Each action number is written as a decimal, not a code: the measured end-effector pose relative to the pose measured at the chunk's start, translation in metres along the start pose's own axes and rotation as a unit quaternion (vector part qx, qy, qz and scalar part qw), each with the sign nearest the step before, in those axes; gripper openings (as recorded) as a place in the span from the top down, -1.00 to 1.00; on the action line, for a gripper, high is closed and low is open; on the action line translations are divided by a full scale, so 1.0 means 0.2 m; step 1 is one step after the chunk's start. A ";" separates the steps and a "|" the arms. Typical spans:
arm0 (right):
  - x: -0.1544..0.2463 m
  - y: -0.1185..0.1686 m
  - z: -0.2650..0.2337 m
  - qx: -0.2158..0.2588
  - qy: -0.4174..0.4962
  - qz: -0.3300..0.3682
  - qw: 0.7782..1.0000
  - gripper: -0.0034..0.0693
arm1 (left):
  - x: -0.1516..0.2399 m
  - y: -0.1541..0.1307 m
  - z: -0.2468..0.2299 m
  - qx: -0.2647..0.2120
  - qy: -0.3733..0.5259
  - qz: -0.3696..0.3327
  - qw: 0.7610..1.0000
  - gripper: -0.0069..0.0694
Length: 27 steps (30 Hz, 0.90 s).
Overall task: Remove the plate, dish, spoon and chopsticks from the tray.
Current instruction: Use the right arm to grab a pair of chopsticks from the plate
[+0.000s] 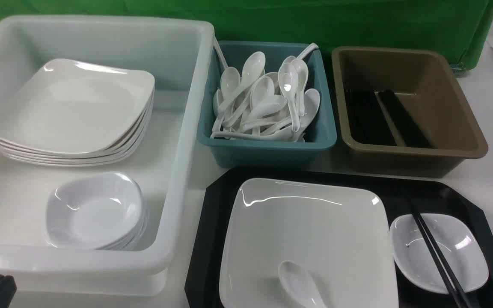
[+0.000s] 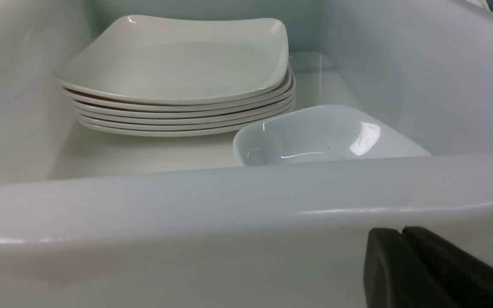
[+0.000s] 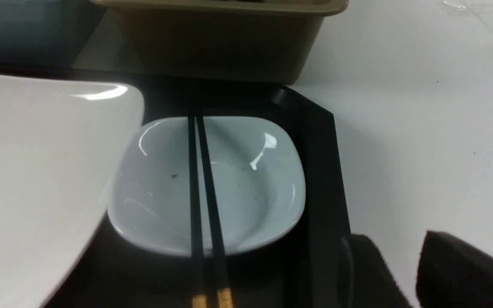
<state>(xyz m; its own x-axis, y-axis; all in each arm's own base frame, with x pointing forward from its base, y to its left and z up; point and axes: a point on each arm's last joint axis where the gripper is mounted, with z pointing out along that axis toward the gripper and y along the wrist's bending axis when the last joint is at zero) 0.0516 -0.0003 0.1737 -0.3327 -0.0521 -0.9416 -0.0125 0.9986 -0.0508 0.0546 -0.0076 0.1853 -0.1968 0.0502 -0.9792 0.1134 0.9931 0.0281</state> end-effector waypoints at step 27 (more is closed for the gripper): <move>0.00 0.00 0.00 0.000 0.000 0.000 1.000 0.24 | -0.06 0.01 0.00 -0.002 -0.065 -0.064 0.996 0.77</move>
<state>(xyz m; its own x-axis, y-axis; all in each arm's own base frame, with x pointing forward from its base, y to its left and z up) 0.0516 -0.0003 0.1737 -0.3327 -0.0521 -0.9416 -0.0125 0.9986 -0.0508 0.0563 -0.0070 0.1971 -0.0810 -0.0915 -0.9925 0.0918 0.9909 -0.0988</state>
